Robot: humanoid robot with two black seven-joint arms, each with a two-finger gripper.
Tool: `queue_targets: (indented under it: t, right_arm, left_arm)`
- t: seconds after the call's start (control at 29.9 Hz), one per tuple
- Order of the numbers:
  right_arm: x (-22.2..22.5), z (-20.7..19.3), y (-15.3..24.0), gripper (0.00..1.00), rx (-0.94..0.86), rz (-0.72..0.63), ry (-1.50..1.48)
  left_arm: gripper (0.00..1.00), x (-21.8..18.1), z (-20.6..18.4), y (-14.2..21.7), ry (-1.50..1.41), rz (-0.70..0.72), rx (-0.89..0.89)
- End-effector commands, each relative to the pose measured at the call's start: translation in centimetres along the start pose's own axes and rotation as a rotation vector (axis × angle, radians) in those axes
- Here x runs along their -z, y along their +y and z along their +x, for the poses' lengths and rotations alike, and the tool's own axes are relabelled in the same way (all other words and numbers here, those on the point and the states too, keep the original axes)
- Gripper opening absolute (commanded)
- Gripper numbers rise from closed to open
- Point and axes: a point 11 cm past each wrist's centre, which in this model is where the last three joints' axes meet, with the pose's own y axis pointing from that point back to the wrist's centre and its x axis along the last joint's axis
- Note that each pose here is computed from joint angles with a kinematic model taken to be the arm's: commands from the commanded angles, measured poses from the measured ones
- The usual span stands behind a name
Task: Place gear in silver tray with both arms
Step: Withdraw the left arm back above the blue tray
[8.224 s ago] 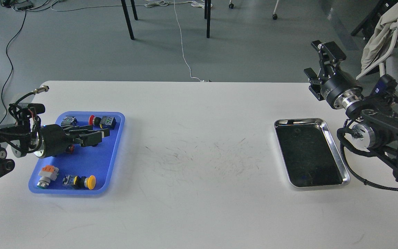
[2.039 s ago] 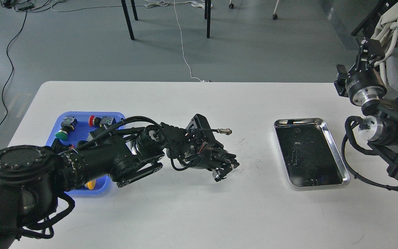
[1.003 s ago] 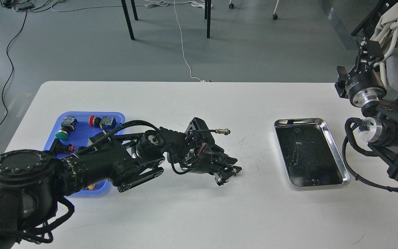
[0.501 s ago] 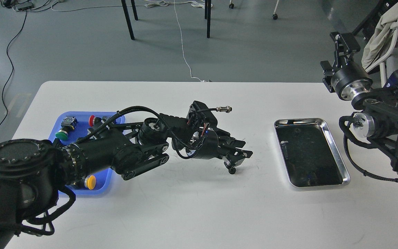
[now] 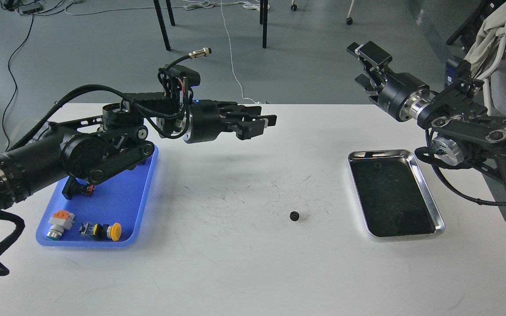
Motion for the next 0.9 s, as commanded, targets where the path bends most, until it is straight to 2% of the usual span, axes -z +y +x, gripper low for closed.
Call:
queue_targets:
  t: [0.0,0.1,0.27,0.47,0.7,0.87]
  right_arm:
    - [1.2,-0.4,-0.5,0.98,0.029,0.015,0.033]
    - [1.9,-1.4,-0.9,0.98,0.068,0.018,0.061]
    - [3.0,-1.8,-1.1,0.98,0.111,0.025,0.117]
    - [4.6,-4.1,-1.6,0.98,0.310,0.026,0.296]
    - [6.1,-6.8,-1.2,0.98,0.545,0.014,0.413]
    - [4.7,-9.0,-0.3,0.98,0.697,-0.016,0.564]
  left_arm:
    - [0.74,3.1,-0.6,3.3,0.117,0.073,-0.056]
    - [0.86,4.9,-0.6,5.3,0.235,0.111,-0.126]
    - [0.88,6.9,-0.3,8.5,0.315,0.166,-0.188]
    - [0.91,8.6,0.1,11.2,0.504,0.186,-0.327]
    - [0.95,10.0,-0.5,13.6,0.629,0.210,-0.362]
    - [0.98,10.9,-0.3,14.8,0.748,0.204,-0.432]
